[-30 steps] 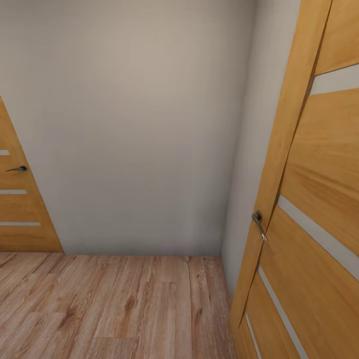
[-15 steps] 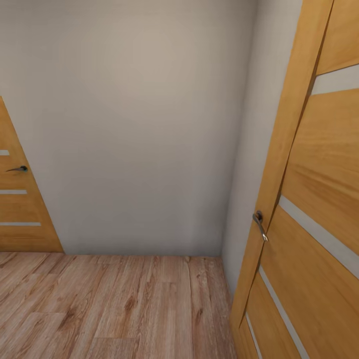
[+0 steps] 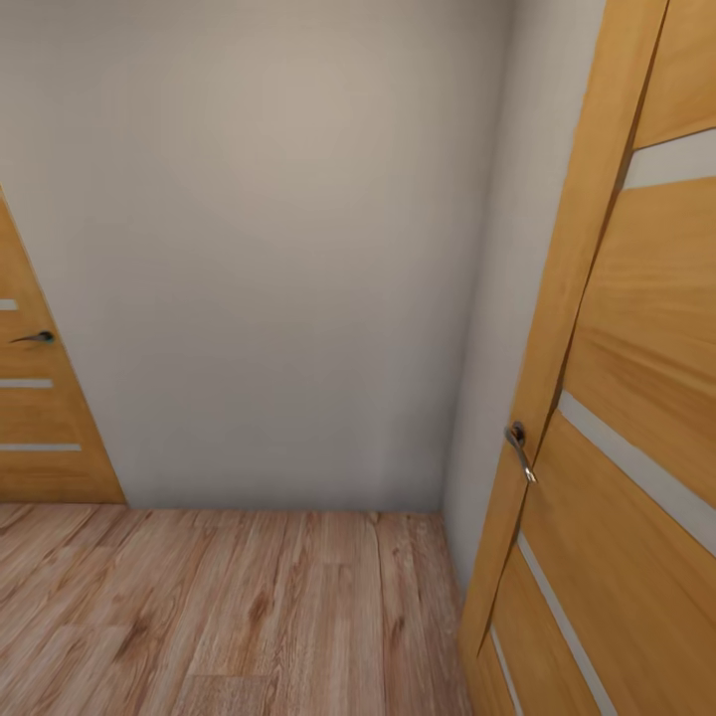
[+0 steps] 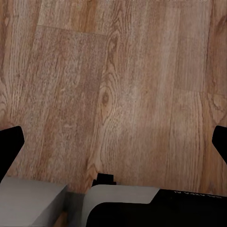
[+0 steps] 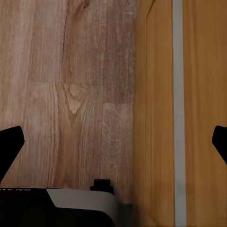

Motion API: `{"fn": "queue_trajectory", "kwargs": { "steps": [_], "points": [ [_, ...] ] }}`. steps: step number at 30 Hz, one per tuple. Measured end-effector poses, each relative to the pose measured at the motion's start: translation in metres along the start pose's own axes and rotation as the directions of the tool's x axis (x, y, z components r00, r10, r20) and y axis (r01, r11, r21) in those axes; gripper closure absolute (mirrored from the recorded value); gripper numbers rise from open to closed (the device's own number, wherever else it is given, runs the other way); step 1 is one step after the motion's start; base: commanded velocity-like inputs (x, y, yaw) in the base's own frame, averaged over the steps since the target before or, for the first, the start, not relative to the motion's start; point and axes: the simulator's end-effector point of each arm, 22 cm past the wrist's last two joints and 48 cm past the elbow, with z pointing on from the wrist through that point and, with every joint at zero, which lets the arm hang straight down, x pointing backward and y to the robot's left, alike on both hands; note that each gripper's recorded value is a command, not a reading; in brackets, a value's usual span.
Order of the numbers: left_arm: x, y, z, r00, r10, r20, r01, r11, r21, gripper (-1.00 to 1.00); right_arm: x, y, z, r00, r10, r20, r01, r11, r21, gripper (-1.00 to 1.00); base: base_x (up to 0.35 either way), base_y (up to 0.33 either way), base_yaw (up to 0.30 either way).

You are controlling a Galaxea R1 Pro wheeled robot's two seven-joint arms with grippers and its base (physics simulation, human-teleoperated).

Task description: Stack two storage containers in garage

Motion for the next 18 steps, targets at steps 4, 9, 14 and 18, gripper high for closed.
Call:
{"fn": "queue_trajectory", "kwargs": {
  "steps": [4,9,14,18],
  "points": [
    [0.0001,-0.0009,-0.0002,1.0,0.0,0.0,0.0,1.0,0.001,-1.0,0.0001,-0.0001,-0.0002,1.0,0.0,0.0,0.0,1.0,0.0,-1.0,0.285,0.0,0.0],
    [0.0003,-0.0002,-0.0003,1.0,0.0,0.0,0.0,1.0,0.0,-1.0,0.0002,-0.0001,-0.0002,1.0,0.0,0.0,0.0,1.0,0.0,-1.0,0.304,0.0,0.0],
    [0.0,0.0,0.0001,1.0,0.0,0.0,0.0,1.0,0.0,-1.0,0.0002,0.0,0.0001,1.0,0.0,-0.001,0.0,1.0,0.0,-1.0,0.086,0.0,0.0],
    [0.0002,0.0,0.0001,1.0,0.0,-0.001,0.0,1.0,0.0,-1.0,0.0002,0.0,0.0001,1.0,0.0,-0.001,0.0,1.0,0.0,-1.0,0.01,0.0,0.0]
  ]
}}
